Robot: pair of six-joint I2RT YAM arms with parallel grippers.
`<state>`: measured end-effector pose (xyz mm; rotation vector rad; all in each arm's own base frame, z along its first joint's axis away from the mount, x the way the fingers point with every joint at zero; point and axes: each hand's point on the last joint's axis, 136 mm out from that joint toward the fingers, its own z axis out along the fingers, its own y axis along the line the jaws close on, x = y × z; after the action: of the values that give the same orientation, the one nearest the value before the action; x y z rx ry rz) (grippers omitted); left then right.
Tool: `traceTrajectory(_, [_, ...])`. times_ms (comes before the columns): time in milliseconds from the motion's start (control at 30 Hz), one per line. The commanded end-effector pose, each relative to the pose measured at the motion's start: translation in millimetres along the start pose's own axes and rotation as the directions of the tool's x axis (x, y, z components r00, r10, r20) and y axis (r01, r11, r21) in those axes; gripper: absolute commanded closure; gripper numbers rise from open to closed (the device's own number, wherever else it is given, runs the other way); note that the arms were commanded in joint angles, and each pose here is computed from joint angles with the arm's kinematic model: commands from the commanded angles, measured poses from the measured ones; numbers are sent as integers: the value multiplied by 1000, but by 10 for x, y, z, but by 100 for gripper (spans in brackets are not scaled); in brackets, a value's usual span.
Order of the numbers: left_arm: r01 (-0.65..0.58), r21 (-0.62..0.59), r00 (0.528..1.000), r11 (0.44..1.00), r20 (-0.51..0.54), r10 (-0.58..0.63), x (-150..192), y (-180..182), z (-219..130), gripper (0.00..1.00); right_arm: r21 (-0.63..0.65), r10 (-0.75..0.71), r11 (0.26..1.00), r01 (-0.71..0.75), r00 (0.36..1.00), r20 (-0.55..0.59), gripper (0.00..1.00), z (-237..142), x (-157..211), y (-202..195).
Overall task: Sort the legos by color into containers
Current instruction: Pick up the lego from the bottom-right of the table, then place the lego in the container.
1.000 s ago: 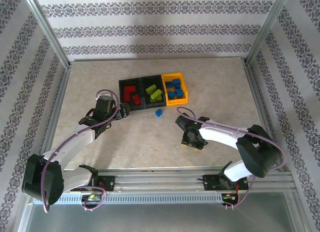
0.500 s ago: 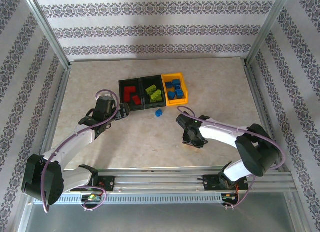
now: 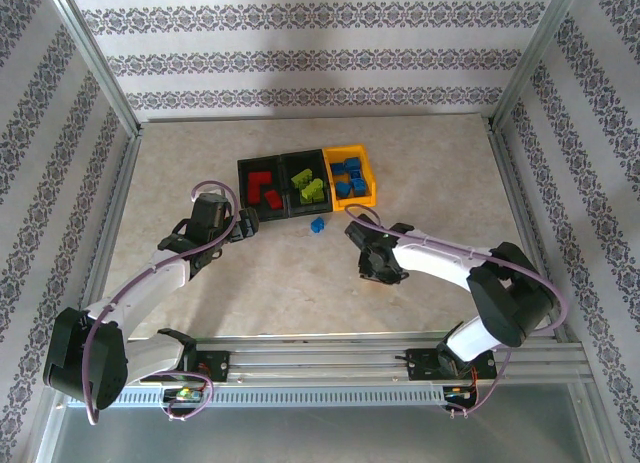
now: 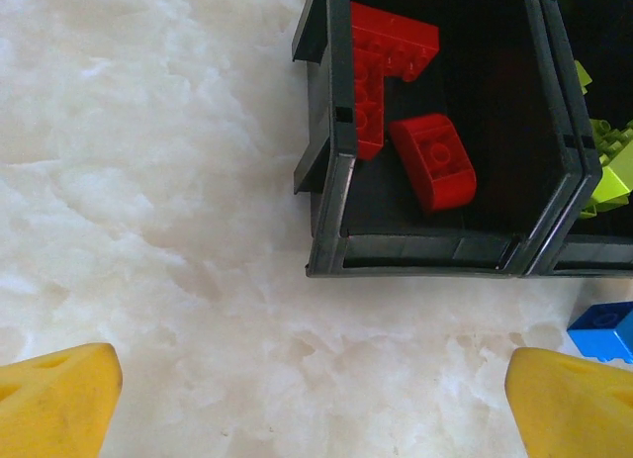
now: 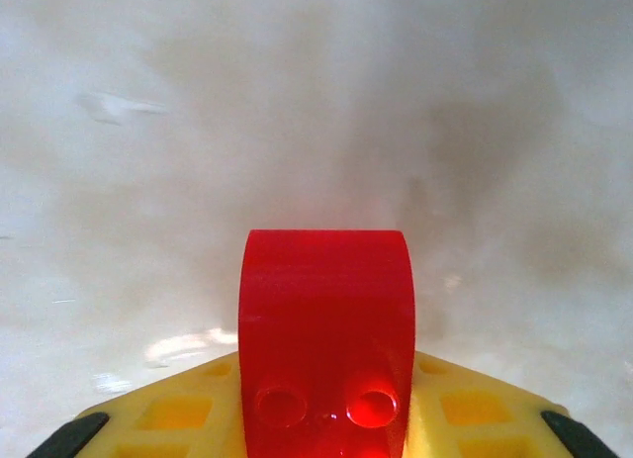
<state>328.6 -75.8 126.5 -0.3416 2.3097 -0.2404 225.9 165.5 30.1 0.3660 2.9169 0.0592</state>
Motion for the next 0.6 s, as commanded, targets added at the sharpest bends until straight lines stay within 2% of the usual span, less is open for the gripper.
traceTrajectory(0, [31,-32,999,999,30,-30,-56,103,-40,0,-39,-96,994,100,991,90,68,-175,-210,311])
traceTrajectory(267, [54,-113,998,992,43,-49,8,301,-92,0,-127,-255,950,284,945,204,67,-481,-585,1136])
traceTrajectory(567, [112,-184,991,977,86,-98,59,525,-211,0,-204,-371,876,437,881,294,66,-625,-927,2080])
